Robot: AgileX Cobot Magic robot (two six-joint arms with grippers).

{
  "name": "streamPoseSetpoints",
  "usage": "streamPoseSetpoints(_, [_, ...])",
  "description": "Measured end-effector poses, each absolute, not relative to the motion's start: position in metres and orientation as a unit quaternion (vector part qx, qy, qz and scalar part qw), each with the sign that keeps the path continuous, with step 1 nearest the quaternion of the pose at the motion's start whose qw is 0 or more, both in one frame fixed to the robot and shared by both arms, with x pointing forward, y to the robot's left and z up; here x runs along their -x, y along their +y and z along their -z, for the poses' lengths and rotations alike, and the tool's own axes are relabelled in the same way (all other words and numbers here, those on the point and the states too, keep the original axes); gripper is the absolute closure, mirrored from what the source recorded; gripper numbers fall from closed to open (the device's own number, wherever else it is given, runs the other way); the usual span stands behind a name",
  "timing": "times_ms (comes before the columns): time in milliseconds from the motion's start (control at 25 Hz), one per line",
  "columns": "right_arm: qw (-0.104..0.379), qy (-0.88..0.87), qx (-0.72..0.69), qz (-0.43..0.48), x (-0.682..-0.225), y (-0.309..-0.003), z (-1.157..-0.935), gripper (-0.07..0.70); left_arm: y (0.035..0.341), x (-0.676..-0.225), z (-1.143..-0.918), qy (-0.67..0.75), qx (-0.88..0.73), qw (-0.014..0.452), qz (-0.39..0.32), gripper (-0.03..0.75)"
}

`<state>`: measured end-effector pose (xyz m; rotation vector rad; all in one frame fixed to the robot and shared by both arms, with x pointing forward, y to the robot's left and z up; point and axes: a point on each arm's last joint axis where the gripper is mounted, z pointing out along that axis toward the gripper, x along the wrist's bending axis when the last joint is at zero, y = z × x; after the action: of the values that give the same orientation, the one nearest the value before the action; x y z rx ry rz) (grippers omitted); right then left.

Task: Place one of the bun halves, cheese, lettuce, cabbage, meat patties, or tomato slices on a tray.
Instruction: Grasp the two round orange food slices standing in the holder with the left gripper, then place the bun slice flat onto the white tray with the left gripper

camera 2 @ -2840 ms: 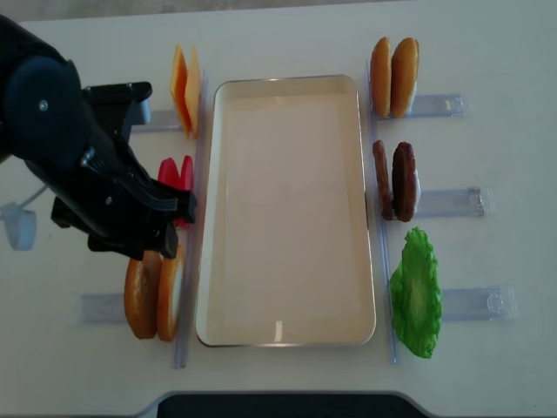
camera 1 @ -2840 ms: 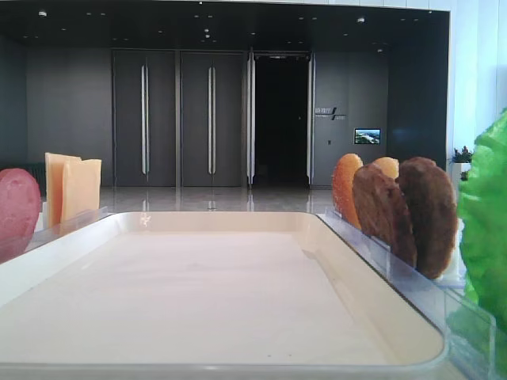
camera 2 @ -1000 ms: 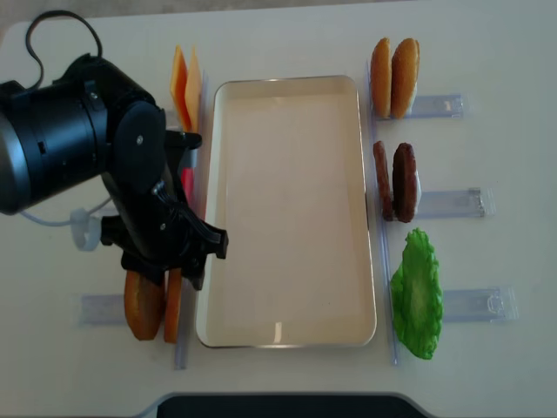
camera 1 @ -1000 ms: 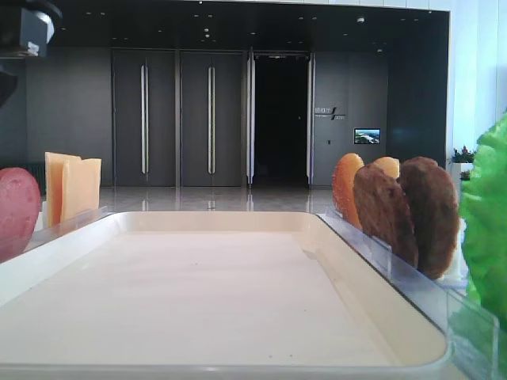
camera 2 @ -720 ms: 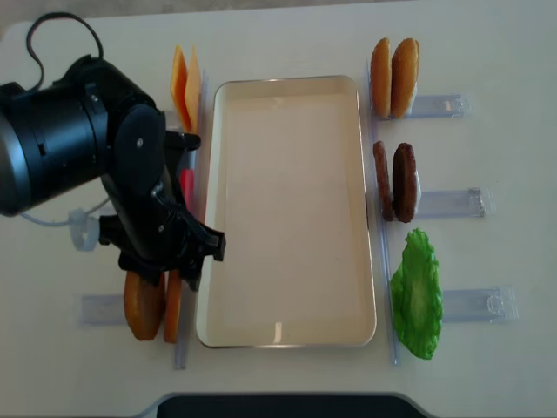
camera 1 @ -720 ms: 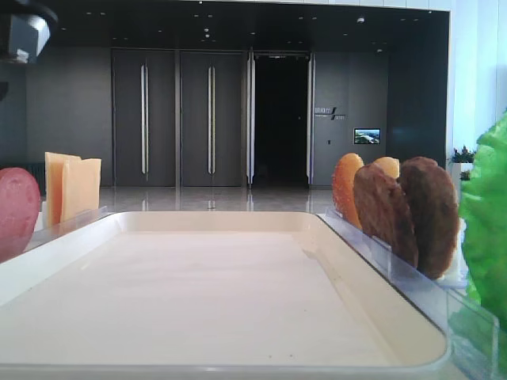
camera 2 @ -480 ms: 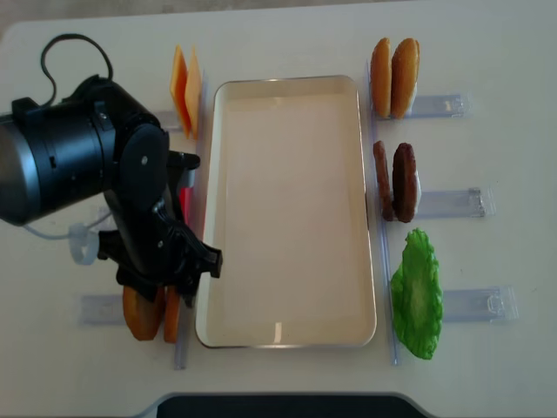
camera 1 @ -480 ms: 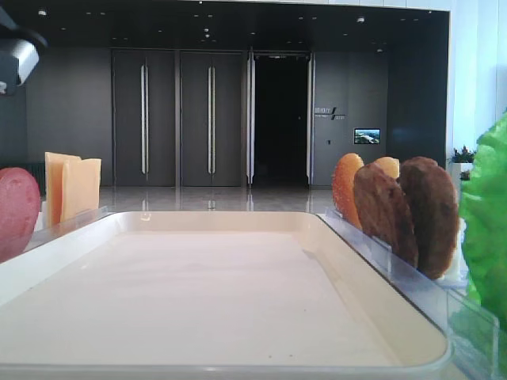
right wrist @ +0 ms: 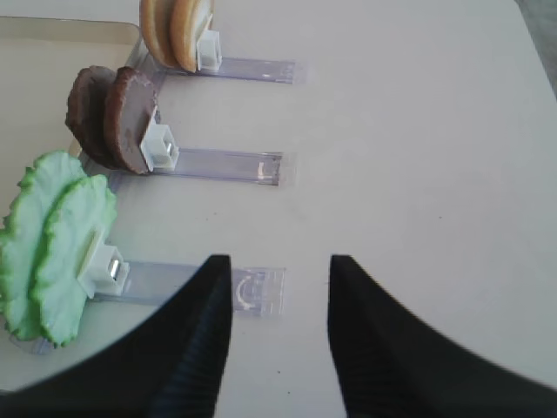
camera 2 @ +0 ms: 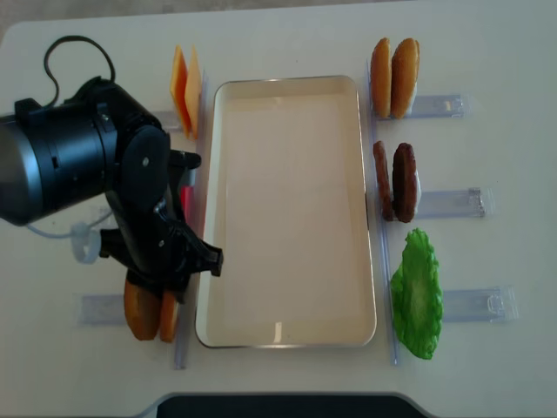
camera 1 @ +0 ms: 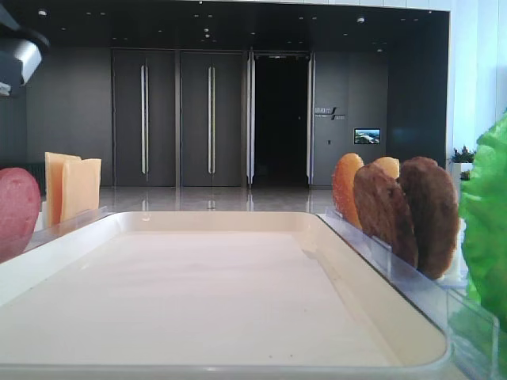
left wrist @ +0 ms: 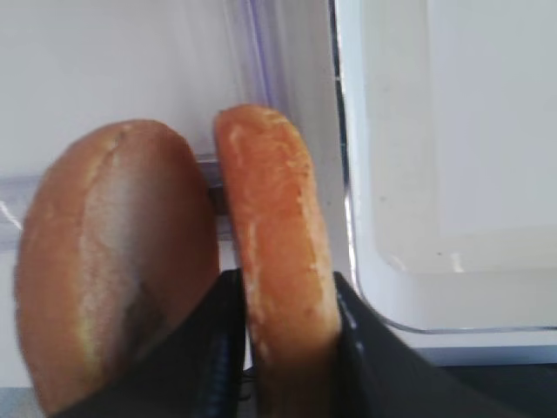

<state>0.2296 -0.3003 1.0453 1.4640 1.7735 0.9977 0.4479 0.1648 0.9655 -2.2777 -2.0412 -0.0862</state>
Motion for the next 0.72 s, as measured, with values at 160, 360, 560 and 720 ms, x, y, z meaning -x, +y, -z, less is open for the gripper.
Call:
streamPoseSetpoints(160, [0.312, 0.672, -0.555, -0.378, -0.23, -0.3, -1.045, 0.343, 0.166, -0.448, -0.965, -0.656, 0.753, 0.047, 0.033, 0.577])
streamPoseSetpoints(360, [0.312, 0.672, -0.555, -0.378, -0.23, -0.3, -1.045, 0.343, 0.167, -0.447, -0.966, -0.651, 0.756, 0.055, 0.032, 0.577])
streamPoseSetpoints(560, [0.312, 0.672, -0.555, -0.378, -0.23, -0.3, -1.045, 0.343, 0.165, -0.45, -0.998, -0.652, 0.756, 0.035, 0.037, 0.577])
streamPoseSetpoints(720, [0.312, 0.672, -0.555, -0.378, -0.23, -0.3, -1.045, 0.343, 0.161, -0.455, -1.043, -0.656, 0.752, -0.031, 0.052, 0.577])
